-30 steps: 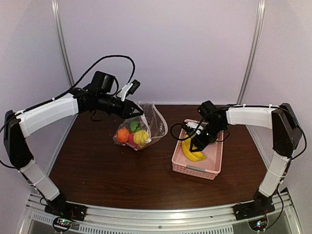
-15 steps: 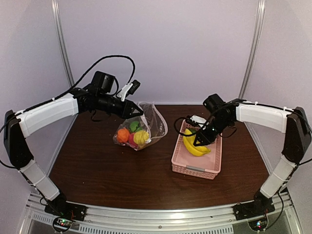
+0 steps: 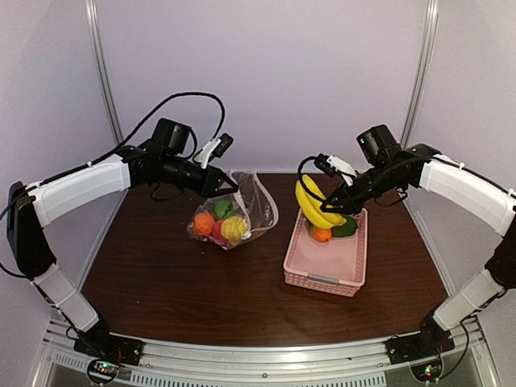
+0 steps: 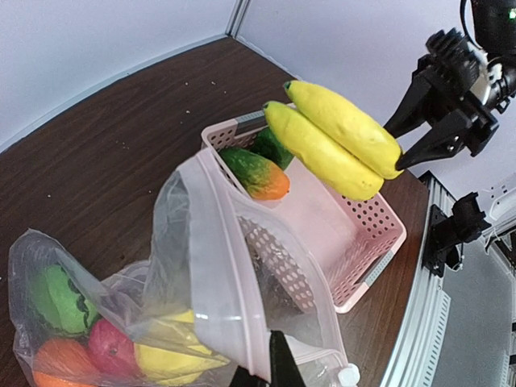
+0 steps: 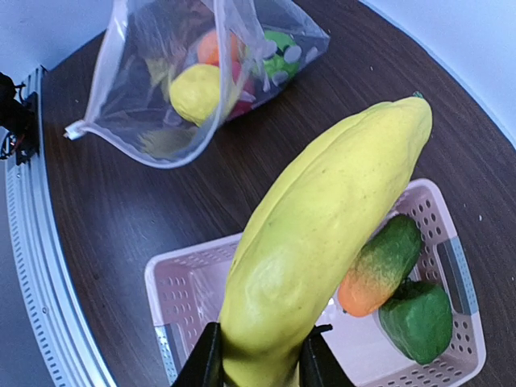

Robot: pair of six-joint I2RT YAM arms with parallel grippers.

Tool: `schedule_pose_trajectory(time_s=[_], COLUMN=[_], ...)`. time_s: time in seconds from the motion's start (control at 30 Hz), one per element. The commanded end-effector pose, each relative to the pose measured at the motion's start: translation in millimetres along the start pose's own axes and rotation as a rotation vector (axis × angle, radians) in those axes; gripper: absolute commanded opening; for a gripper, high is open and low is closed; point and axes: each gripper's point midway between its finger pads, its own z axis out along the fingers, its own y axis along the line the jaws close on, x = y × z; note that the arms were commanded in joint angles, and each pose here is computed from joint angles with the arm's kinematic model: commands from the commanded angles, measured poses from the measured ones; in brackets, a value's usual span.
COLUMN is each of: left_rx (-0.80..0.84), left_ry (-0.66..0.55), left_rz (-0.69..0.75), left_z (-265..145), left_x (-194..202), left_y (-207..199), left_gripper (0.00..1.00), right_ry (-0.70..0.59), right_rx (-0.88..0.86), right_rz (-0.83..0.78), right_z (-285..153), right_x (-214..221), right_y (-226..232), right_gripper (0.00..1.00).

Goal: Place the food in the zip-top bag and seal the zipper
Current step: Pick up the fake fruit from the bin, then place the fake fruit in the zipper food storage bag.

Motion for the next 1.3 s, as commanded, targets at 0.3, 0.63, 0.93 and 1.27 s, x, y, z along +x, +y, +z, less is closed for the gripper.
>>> schedule_pose_trajectory(time_s=[0.3,0.63,0.93,1.27], left_rx=[0.002,0.035,0.054,0.095], left_ry=[-0.015,-0.017,-0.022,-0.01], left_rz=[0.032,0.032,0.044,0.037], left_z=[3,2,0,3], left_x=[-4,-6,-7,-4], left_y=[3,-3,-8,-12], left_gripper=[0.0,0.0,0.0,0.0], right_ry=[-0.199,-0.112,-0.032,-0.052], right_rx=[-0.355,-0.45,-0.426,-0.359], right_rz=[-0.059,-0.056,0.062,0.151], right_z=[-19,5,44,66], right_x=[-80,-67,-78,-108], right_y=[70,102,83,61], right_gripper=[0.08,0.09,0.08,0.1])
